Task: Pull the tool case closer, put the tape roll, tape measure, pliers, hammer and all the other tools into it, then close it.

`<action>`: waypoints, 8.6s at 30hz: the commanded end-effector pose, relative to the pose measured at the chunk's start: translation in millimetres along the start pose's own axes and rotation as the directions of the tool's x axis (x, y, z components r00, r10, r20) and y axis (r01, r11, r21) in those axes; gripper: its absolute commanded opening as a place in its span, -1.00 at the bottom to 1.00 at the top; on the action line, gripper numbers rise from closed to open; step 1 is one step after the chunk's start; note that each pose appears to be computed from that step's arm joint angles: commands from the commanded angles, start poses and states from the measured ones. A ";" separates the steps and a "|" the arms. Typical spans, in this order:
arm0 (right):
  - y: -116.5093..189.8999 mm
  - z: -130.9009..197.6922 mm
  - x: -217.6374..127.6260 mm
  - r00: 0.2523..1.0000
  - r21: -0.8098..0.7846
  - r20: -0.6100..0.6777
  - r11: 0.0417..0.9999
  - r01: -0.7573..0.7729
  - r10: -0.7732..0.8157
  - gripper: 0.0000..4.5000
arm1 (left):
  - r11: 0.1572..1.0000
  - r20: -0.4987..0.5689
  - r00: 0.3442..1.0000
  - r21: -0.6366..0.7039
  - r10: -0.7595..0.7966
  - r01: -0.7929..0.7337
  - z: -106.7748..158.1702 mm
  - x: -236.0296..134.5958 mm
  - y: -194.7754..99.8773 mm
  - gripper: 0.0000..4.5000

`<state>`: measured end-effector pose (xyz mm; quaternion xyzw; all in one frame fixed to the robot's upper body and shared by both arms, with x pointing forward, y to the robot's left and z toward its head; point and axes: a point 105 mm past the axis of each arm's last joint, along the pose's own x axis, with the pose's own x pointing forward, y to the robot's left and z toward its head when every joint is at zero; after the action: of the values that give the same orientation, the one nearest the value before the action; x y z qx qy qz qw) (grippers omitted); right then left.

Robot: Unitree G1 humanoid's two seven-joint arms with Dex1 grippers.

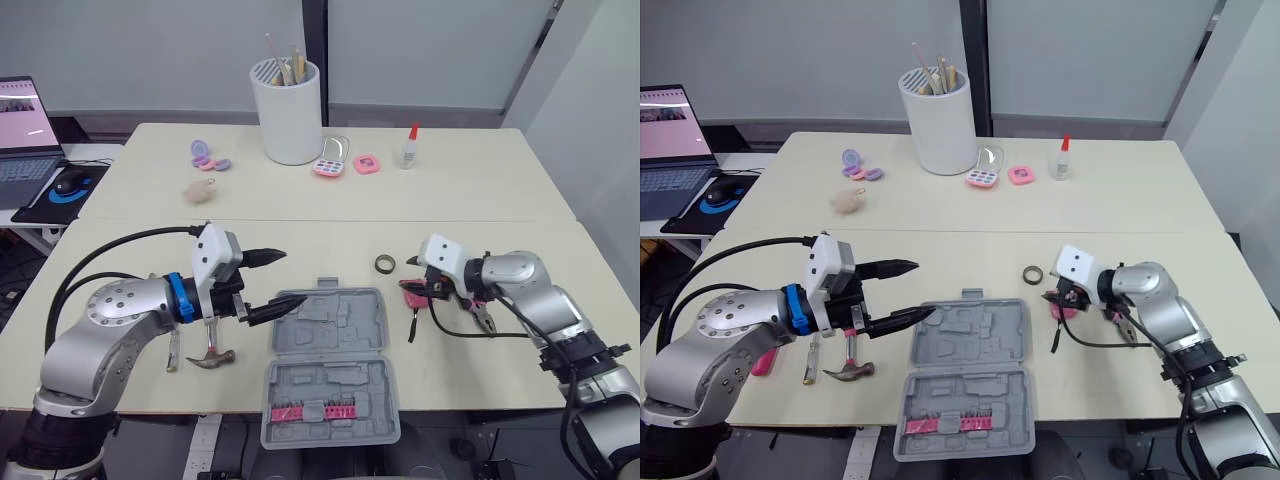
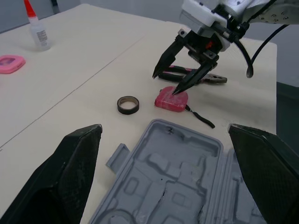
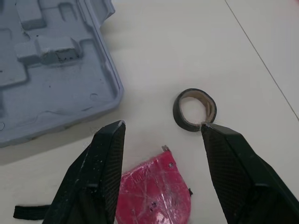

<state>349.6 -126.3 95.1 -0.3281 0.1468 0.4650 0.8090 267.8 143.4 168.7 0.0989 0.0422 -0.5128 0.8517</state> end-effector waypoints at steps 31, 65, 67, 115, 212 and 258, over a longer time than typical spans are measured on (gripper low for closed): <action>-22.4 -5.6 66.8 0.992 0.080 -0.050 0.990 0.119 -0.115 -0.65 | 0.994 0.113 0.993 0.102 0.023 -0.035 11.2 14.6 -4.3 1.00; 103.6 120.3 112.3 0.928 0.007 0.213 0.949 -0.315 0.307 -1.00 | 0.949 -0.084 0.973 -0.221 0.213 -0.227 -21.4 -94.7 -25.6 1.00; 105.0 119.0 117.2 0.931 0.017 0.213 0.952 -0.307 0.296 -1.00 | 0.948 -0.093 0.973 -0.219 0.213 -0.229 -21.0 -96.0 -25.4 1.00; 108.8 111.3 132.7 0.942 0.001 0.213 0.964 -0.265 0.258 -0.47 | 0.951 -0.127 0.967 -0.188 0.223 -0.244 -24.5 -96.5 -19.4 1.00; -29.6 -83.2 -180.2 0.969 0.325 0.007 0.917 0.230 -0.246 0.99 | 0.727 -0.287 0.725 -0.120 0.627 -0.676 -38.0 -285.4 81.8 1.00; 71.2 -39.8 -39.2 0.974 0.566 -0.004 0.803 0.188 -0.225 0.99 | 0.929 -0.004 0.959 0.248 -0.283 0.275 16.7 20.0 -49.9 1.00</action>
<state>268.1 -155.4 55.8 -0.0652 0.2218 0.3328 0.9142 236.0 101.8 172.0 0.1771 -0.0093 -0.6268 0.7587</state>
